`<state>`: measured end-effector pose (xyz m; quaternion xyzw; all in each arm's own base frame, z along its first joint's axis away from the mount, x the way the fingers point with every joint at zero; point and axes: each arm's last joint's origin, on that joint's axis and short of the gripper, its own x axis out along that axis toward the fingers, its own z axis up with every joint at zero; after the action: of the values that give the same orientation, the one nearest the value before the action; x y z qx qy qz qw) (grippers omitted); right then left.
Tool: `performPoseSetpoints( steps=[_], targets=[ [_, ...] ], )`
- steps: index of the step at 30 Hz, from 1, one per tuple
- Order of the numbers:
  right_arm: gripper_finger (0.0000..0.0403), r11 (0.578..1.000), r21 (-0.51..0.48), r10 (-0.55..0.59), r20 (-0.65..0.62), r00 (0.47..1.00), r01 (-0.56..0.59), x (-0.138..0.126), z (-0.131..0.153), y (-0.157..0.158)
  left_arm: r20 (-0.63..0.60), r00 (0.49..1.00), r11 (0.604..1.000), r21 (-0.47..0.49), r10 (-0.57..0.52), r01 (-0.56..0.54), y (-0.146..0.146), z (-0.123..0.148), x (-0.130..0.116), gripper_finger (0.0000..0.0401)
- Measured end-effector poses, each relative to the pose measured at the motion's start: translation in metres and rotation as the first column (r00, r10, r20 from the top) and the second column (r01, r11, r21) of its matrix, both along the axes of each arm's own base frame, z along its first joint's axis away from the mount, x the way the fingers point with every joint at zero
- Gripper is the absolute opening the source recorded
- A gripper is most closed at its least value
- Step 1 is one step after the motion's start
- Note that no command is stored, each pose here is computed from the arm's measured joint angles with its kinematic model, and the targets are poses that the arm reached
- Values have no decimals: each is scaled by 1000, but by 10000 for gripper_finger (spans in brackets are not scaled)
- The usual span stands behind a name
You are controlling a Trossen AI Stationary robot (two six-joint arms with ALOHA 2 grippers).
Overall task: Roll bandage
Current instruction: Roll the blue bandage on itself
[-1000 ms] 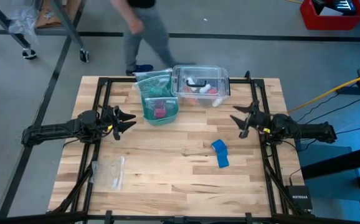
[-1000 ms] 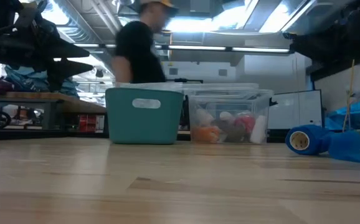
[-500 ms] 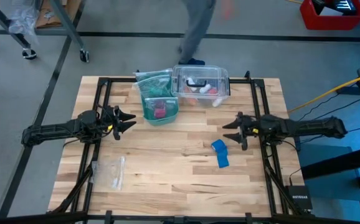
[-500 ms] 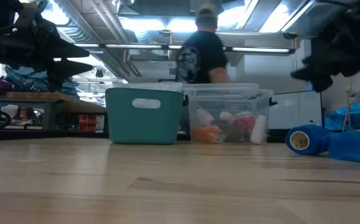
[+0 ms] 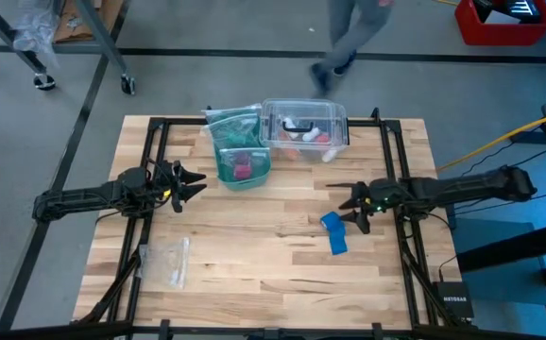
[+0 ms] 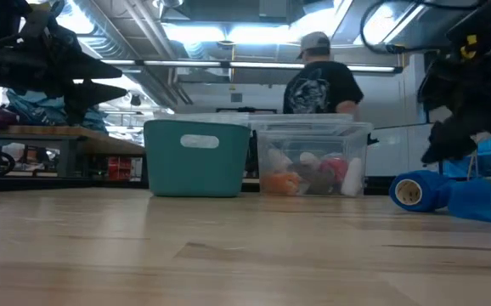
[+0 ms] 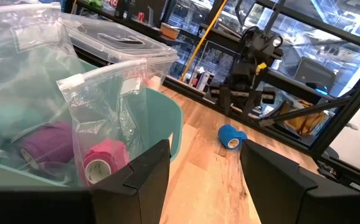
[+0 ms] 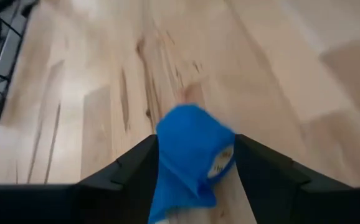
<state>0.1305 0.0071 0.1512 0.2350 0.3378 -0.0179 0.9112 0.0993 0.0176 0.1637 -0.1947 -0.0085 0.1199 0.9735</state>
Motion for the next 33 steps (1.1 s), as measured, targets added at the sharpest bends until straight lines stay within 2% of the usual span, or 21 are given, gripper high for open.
performPoseSetpoints(
  steps=[8,16,24,28,33],
  targets=[
    [209,996,91,8,-132,991,4,6,-14,2,0,1000,1000,0,0,0,0,0,0,186],
    [209,993,114,28,-43,999,-22,25,-15,3,-9,1000,999,37,-1,1,0,0,0,186],
    [209,991,133,51,-154,987,-31,31,-33,4,-12,1000,999,52,-1,2,0,0,0,186],
    [209,988,139,76,-101,992,-61,40,-35,5,-12,1000,999,52,-1,2,0,0,0,186],
    [209,990,100,105,-14,994,-104,49,-34,6,-12,1000,999,52,-1,2,0,0,0,186]
  ],
)
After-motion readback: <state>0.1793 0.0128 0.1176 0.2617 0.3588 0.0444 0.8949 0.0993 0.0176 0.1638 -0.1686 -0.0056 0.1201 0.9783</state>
